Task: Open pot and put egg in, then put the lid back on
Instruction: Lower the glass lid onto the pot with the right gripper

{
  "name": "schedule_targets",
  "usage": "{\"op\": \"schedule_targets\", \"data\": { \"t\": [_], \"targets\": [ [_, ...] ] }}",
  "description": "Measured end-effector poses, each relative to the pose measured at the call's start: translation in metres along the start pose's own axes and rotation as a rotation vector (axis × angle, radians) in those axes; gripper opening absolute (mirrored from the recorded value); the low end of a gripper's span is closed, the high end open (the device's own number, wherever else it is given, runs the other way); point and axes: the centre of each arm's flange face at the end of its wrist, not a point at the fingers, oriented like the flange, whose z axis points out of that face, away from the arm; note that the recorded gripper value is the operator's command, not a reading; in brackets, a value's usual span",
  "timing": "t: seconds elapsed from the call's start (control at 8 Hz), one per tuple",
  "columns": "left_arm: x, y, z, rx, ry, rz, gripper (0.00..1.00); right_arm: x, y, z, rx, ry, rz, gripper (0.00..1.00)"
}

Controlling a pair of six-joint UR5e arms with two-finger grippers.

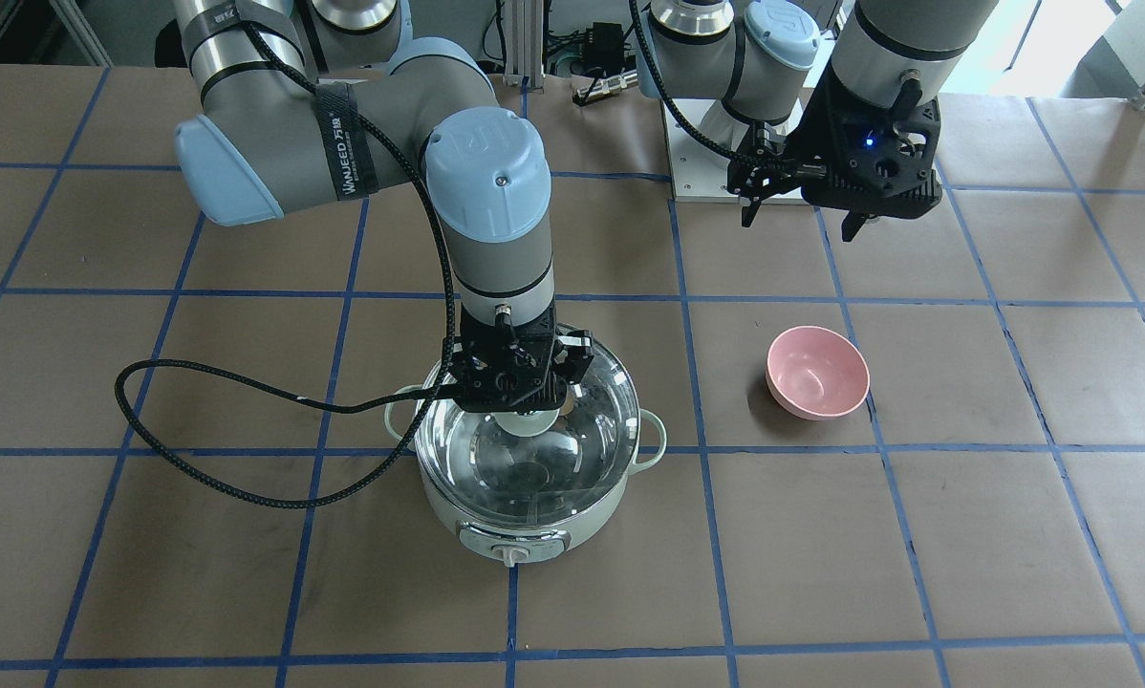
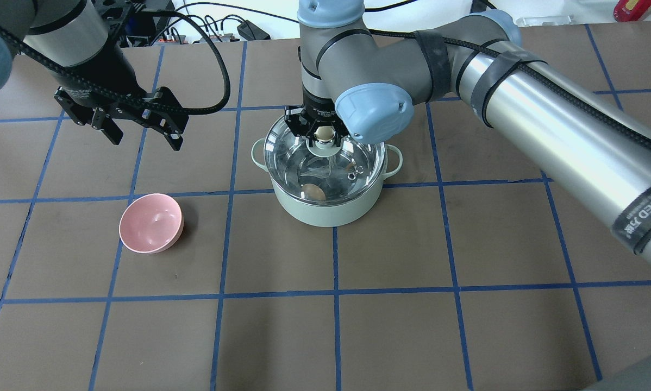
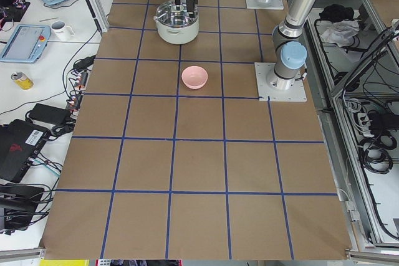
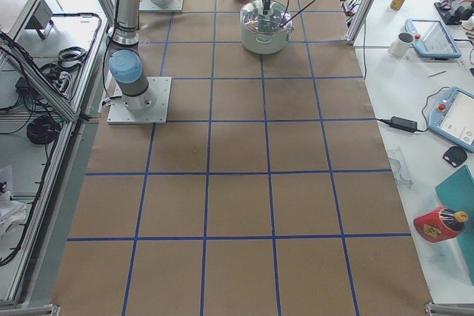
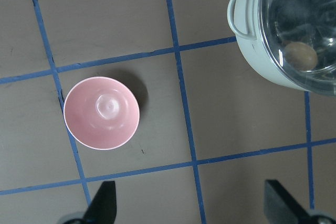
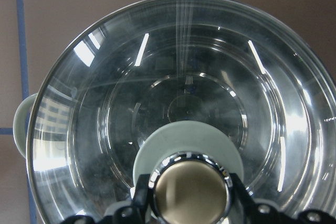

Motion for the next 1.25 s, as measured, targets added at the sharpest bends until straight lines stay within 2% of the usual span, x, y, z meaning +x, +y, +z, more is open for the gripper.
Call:
{"op": "schedule_targets", "data": {
  "t": [0.75,0.88,1.0,1.25],
  "targets": [
    [0.0000,-0.0001,0.0000,0.001,0.001,0.000,1.00,0.0008,0.0011,0.0031,-0.002,0.000,-0.004,0.02],
    [0.0002,0.0000,0.0000,0.000,0.001,0.000,1.00,0.0018,0.0034,0.0046,-0.007,0.002,-0.003,0.44],
    [0.0004,0.0000,0.0000,0.001,0.001,0.001,1.00,0.0029,0.0059,0.0062,-0.012,0.004,-0.003,0.99],
    [0.0000,-0.0004,0.0002,0.000,0.000,0.000,1.00,0.0034,0.0070,0.0067,-0.012,0.004,-0.012,1.00]
  ]
}}
